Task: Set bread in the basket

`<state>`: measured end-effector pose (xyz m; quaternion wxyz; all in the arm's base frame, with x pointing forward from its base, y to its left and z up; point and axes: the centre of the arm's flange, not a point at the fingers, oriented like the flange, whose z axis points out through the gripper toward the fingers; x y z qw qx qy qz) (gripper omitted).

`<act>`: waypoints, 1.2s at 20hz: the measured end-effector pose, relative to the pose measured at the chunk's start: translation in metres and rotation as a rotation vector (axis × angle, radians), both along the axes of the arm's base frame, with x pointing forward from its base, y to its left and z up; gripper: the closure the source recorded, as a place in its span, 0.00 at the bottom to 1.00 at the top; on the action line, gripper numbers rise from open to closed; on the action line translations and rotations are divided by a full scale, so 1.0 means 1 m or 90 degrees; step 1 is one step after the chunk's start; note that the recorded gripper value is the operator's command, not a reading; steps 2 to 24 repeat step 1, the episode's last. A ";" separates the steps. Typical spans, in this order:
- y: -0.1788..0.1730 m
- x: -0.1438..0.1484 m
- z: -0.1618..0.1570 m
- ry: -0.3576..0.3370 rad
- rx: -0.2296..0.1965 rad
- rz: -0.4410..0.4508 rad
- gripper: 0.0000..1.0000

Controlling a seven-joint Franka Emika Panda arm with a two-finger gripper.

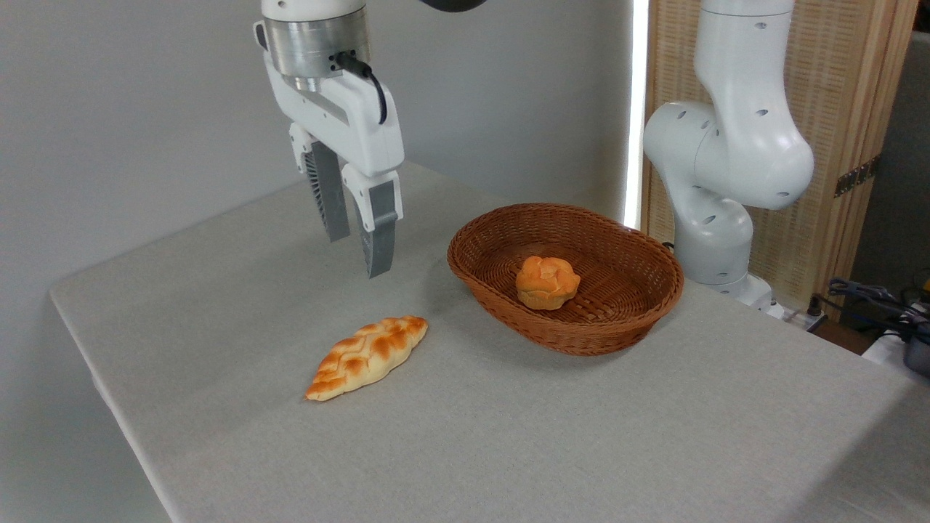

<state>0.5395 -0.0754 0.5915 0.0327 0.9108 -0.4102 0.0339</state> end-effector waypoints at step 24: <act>0.003 0.004 -0.001 -0.004 -0.002 0.005 0.00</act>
